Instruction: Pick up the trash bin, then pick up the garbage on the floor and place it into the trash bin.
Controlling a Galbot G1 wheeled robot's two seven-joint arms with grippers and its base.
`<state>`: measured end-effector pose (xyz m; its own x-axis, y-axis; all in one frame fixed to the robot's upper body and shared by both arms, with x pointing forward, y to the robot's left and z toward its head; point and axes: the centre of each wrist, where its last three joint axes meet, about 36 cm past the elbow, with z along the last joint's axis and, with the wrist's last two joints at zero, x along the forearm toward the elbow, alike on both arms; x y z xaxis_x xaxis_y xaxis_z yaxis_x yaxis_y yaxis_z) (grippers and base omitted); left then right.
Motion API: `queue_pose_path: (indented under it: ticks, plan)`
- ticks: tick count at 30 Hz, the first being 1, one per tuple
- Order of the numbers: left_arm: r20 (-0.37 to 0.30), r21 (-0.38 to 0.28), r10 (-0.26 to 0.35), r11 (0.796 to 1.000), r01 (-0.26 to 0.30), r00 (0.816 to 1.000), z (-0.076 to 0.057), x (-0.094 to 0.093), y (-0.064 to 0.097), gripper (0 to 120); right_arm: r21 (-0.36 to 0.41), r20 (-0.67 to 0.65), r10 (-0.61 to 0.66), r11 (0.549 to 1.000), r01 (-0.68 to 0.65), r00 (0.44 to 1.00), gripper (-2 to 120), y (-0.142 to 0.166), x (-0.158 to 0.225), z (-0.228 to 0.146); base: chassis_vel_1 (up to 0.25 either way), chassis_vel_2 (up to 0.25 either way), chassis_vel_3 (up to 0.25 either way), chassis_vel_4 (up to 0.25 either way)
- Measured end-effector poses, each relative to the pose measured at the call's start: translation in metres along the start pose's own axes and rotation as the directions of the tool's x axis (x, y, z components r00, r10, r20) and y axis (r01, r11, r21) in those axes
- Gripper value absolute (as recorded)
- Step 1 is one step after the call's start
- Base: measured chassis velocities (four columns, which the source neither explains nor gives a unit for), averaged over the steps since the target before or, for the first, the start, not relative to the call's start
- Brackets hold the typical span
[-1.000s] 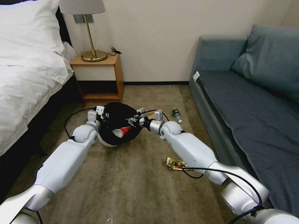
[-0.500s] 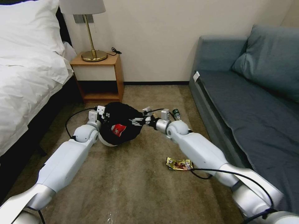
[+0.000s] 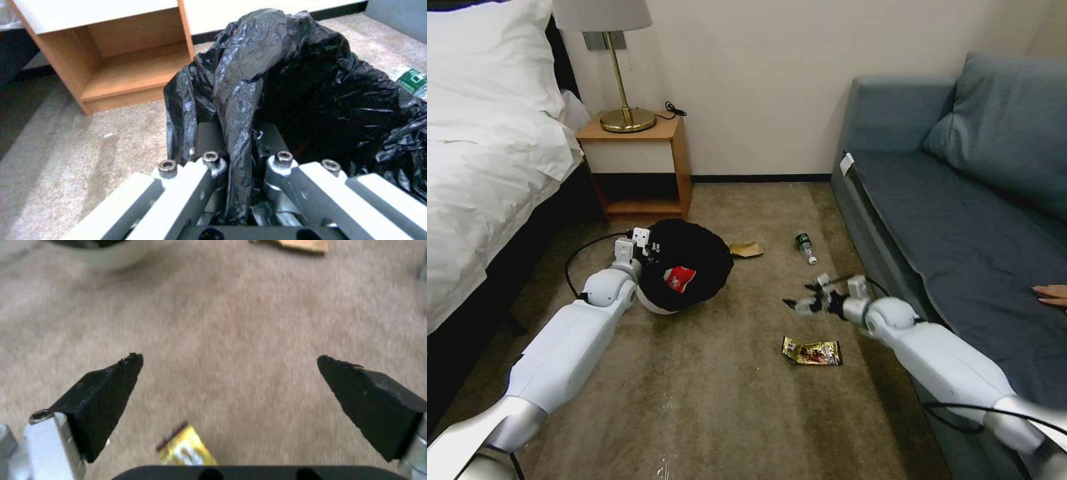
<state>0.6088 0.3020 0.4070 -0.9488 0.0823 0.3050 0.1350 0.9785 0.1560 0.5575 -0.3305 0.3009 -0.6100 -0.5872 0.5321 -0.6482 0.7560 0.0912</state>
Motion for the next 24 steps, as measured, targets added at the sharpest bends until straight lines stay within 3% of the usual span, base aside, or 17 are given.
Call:
queue_pose_path:
  ticks: [16,24]
  plan:
    - [-0.005,-0.003,0.012,1.000,-0.012,1.000,0.004,0.001,-0.008,5,-0.014,-0.092,0.024,1.000,-0.025,0.995,100,0.014,-0.002,0.087,0.000,0.000,0.000,0.000]
    - [-0.008,-0.007,0.007,1.000,-0.007,1.000,0.004,0.005,-0.008,5,-0.029,-0.098,0.017,0.999,-0.020,0.995,100,0.023,-0.011,0.110,0.000,0.000,0.000,0.000]
